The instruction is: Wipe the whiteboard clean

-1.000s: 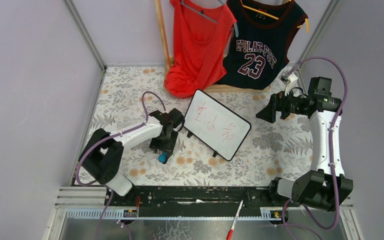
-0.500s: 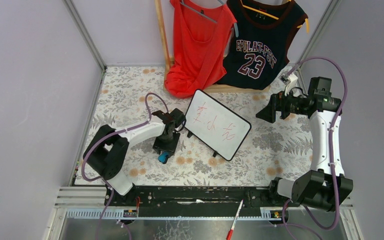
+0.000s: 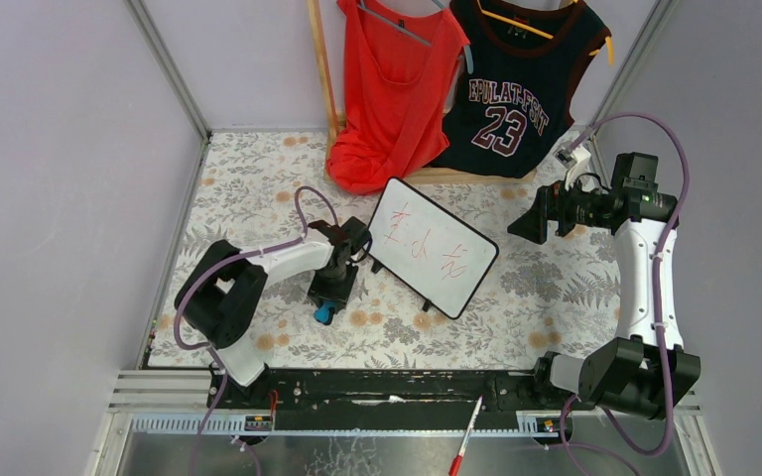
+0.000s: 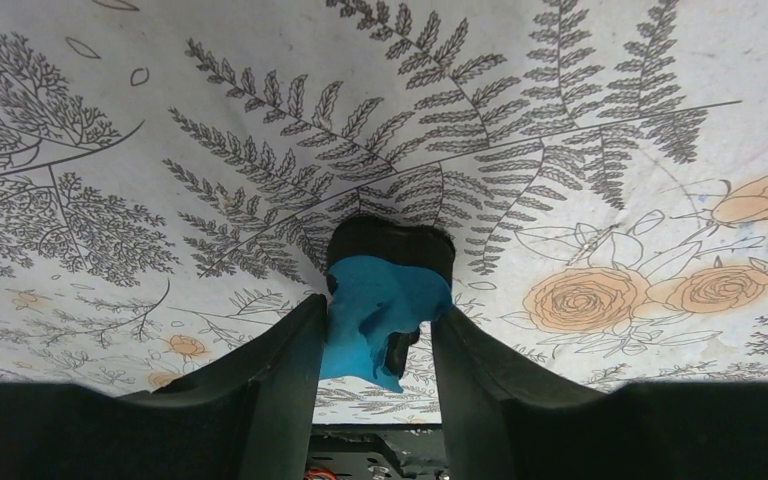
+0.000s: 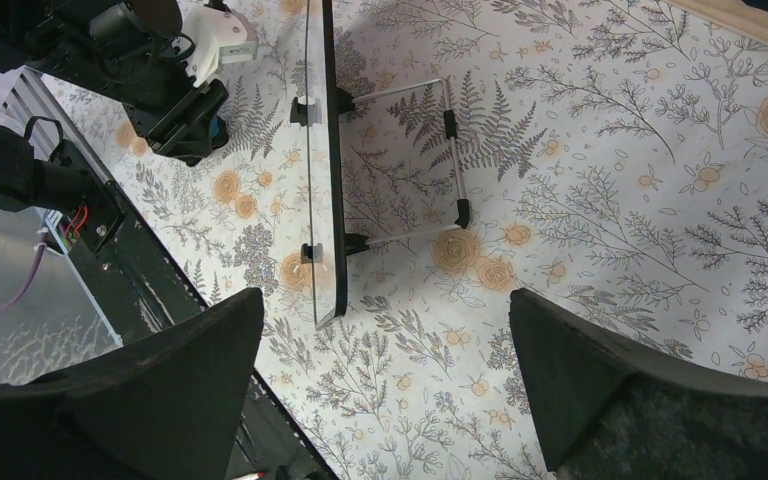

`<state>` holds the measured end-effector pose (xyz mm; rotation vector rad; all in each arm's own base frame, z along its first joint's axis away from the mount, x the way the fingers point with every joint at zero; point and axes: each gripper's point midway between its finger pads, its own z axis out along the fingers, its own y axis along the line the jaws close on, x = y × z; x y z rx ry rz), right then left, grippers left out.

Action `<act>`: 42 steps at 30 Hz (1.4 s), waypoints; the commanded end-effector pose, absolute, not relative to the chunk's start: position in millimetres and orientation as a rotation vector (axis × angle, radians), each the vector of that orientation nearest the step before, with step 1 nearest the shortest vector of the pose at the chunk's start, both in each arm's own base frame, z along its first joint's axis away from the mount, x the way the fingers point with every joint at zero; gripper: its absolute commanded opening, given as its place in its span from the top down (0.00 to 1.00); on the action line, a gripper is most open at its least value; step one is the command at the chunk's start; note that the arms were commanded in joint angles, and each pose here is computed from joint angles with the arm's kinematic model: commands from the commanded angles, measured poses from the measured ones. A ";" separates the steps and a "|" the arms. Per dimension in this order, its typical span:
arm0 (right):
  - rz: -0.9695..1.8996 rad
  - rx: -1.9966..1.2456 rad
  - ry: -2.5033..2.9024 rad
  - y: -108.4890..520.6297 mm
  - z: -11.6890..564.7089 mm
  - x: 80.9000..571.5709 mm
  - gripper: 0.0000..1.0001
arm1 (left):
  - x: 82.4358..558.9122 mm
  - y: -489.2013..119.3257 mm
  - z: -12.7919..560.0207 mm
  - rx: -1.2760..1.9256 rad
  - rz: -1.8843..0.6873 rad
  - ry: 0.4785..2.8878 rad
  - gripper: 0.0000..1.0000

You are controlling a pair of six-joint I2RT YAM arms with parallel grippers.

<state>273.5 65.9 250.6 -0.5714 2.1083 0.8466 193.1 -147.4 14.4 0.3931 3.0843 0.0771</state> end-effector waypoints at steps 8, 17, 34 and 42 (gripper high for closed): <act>0.823 -0.593 2.073 65.3 257.3 275.0 0.01 | 196.6 -154.4 13.4 0.410 0.020 3.074 0.72; 0.831 -0.581 2.073 66.1 260.6 275.5 0.01 | 200.5 -154.7 42.9 0.366 -0.022 2.998 0.86; 0.860 -0.611 2.114 67.8 273.4 263.4 0.07 | 240.1 -171.8 185.2 0.290 -0.373 2.350 1.00; 0.970 -0.653 2.191 74.8 254.1 234.6 0.14 | 262.4 -201.2 227.8 0.325 -0.535 2.103 1.00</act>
